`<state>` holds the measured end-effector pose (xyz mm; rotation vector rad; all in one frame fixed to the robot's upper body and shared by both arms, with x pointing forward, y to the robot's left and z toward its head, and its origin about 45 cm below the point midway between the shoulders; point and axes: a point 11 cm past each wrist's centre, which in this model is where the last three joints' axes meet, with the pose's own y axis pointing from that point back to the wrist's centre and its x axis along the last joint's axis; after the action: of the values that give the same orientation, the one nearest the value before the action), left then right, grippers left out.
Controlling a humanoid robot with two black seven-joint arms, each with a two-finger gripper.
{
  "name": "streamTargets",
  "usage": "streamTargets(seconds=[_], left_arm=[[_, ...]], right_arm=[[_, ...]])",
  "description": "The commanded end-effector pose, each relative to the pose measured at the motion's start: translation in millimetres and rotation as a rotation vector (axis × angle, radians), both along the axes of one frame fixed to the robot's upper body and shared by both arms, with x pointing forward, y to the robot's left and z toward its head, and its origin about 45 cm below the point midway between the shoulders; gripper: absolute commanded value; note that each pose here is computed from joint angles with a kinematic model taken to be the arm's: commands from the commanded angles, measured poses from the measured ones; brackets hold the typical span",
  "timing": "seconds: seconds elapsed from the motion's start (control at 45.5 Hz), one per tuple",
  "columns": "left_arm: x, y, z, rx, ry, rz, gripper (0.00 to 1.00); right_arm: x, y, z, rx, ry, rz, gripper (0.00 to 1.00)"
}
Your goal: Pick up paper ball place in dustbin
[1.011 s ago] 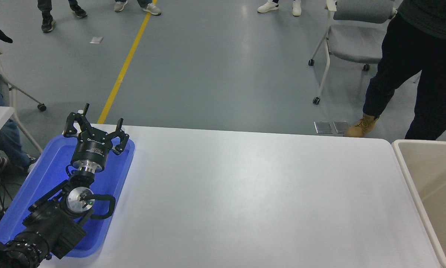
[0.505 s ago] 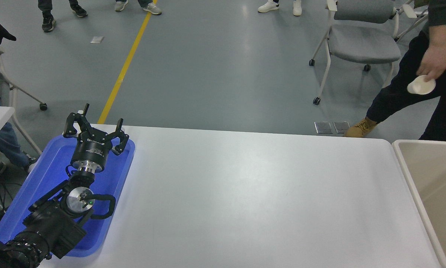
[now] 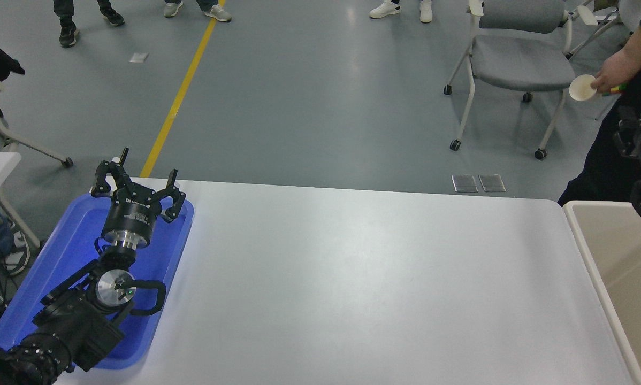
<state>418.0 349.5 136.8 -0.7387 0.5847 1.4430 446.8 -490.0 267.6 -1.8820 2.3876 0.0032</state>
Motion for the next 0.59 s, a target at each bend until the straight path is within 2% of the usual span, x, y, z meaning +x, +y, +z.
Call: streamTargets(seconds=[0.0, 0.132, 0.571], left_arm=[[0.0, 0, 0, 0.000, 0.000, 0.000, 1.00], [0.5, 0, 1, 0.000, -0.001, 0.000, 1.00], [0.0, 0, 0, 0.000, 0.000, 0.000, 1.00]], right_arm=[[-12, 27, -25, 0.122, -0.107, 0.034, 1.00], [-21, 51, -55, 0.198, -0.122, 0.043, 1.00], [-47, 122, -135, 0.342, -0.002, 0.131, 1.00]])
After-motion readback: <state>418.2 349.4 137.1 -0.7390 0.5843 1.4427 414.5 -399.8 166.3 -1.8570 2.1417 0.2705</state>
